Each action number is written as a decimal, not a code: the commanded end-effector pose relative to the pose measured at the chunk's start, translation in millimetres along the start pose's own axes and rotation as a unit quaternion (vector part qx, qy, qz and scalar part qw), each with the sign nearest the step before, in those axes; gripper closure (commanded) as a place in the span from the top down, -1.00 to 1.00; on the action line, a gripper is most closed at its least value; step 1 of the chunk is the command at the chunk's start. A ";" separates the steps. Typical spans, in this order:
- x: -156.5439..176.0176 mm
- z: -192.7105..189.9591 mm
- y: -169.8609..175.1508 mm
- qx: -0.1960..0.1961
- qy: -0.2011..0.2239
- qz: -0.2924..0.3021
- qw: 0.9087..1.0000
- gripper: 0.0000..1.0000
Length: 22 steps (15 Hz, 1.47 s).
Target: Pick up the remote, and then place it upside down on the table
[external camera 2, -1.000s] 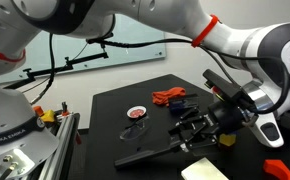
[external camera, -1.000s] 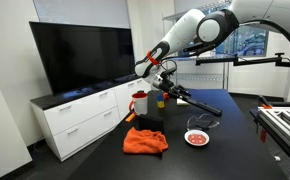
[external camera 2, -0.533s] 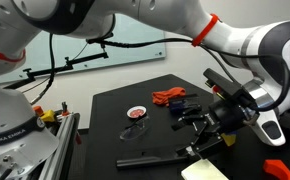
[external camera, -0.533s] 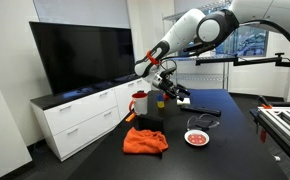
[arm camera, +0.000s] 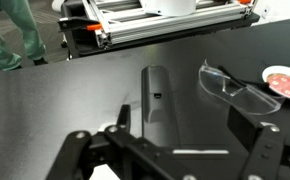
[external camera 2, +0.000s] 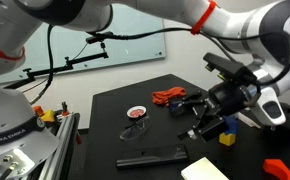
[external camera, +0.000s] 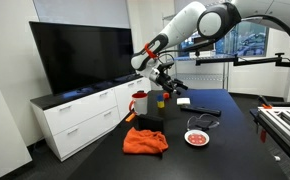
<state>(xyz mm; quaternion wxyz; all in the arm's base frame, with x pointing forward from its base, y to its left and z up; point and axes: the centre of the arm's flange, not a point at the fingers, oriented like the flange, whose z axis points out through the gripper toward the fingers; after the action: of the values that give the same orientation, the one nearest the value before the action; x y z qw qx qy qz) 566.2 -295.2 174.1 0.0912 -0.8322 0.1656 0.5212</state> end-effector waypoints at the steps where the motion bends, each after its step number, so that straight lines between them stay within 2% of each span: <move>1: -95.7 -20.9 -14.5 -0.013 0.024 -0.073 0.997 1.00; 4: -179.0 -49.1 -22.9 -0.035 0.074 -0.121 0.989 1.00; 7: -227.1 -60.4 -24.6 -0.040 0.114 -0.157 0.980 1.00; 9: -244.9 -60.2 -25.3 -0.037 0.131 -0.179 0.974 1.00; 11: -245.8 -54.4 -25.8 -0.029 0.157 -0.198 0.967 1.00; 12: -243.4 -52.2 -26.2 -0.027 0.192 -0.204 0.960 1.00; 16: -201.6 -33.2 -33.4 -0.069 0.279 -0.202 0.936 1.00; 19: -178.5 -11.5 -41.1 -0.077 0.301 -0.210 0.927 1.00; 22: -164.9 12.9 -49.4 -0.074 0.308 -0.218 0.923 1.00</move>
<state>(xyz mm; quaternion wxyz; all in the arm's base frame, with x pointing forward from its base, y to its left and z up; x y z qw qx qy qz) 539.3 -233.1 311.2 0.0817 -0.9640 -0.0205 0.2520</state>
